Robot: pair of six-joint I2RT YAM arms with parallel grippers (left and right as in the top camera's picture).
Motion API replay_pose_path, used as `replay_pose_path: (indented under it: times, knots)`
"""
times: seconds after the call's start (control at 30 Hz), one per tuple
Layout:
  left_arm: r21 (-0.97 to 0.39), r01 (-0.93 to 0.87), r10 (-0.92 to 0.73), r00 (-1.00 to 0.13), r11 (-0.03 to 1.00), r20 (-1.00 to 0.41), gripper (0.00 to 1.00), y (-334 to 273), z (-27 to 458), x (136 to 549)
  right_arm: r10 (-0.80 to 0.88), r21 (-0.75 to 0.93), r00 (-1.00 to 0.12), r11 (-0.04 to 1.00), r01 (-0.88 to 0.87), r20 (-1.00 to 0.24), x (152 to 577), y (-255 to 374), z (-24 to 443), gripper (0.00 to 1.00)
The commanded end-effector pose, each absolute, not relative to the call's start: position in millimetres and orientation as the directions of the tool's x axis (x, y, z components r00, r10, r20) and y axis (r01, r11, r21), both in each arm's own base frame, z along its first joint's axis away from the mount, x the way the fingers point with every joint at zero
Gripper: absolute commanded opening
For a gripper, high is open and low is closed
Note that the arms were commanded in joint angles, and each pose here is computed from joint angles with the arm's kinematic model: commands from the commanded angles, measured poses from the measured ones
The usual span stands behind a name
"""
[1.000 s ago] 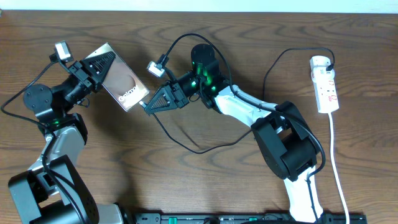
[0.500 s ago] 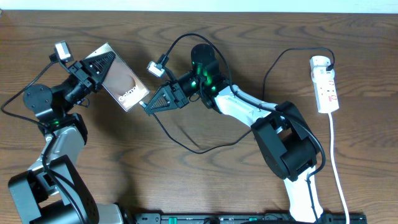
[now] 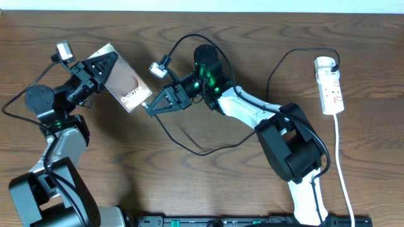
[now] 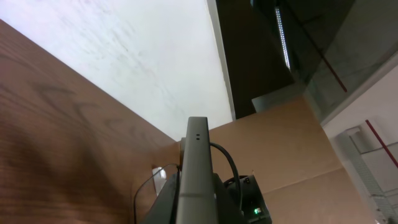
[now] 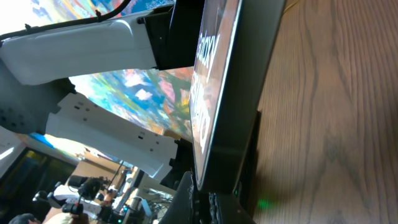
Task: Plug charger to phone and switch on socket
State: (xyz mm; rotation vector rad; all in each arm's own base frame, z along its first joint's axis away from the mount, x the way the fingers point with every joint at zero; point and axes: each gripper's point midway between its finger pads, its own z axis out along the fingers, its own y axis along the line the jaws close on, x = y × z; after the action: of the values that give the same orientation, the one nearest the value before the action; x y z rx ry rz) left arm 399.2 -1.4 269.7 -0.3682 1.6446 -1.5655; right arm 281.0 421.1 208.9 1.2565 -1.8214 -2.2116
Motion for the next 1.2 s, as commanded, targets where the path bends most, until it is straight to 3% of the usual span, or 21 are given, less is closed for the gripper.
replay_pose_path:
  times: [0.0, 1.17]
  knots:
    - [-0.913, 0.359, -0.659, -0.642, 0.195, -0.393, 0.07, -12.4, 279.0, 394.5, -0.456, 0.817, -0.678, -0.322, -0.478, -0.576, 285.1, 420.4, 220.3, 0.01]
    - [-0.896, 0.391, -0.616, -0.659, 0.209, -0.431, 0.07, -23.0, 277.6, 390.4, -0.433, 0.806, -0.680, -0.324, -0.495, -0.592, 290.2, 418.4, 230.0, 0.01]
